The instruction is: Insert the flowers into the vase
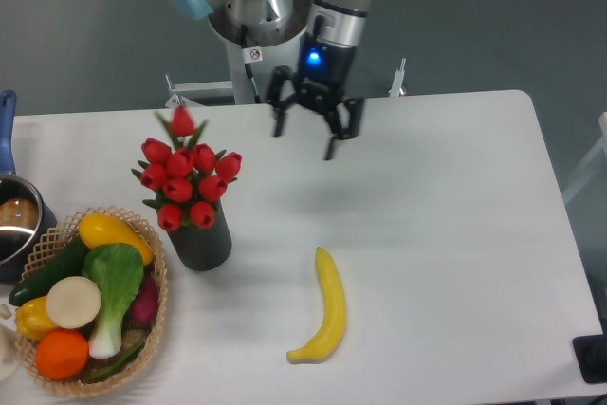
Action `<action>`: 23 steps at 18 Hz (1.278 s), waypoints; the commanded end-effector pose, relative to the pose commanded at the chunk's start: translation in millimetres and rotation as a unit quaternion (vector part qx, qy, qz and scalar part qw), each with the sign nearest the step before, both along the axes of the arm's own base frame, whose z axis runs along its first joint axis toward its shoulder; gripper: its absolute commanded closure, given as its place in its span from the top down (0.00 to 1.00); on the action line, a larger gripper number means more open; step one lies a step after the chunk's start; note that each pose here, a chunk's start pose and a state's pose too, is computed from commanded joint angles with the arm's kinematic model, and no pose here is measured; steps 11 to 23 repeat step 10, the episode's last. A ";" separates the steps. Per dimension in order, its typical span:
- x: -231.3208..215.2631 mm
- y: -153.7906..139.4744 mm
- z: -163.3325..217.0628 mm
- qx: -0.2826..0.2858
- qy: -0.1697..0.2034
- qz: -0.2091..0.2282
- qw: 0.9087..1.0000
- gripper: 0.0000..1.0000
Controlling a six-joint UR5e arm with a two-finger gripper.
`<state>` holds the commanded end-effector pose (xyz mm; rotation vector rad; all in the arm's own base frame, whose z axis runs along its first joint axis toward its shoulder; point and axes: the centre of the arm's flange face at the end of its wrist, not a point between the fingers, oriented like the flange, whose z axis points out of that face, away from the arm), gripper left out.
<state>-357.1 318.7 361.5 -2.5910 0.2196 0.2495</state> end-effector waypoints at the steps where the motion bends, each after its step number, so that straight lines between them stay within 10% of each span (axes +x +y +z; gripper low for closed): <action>1: -17.8 4.4 -7.0 -0.012 -0.005 0.005 1.000 1.00; 6: -105.2 9.8 -46.4 -0.156 0.025 0.045 0.986 1.00; 23: -126.0 12.2 -75.8 -0.171 0.006 0.048 0.984 1.00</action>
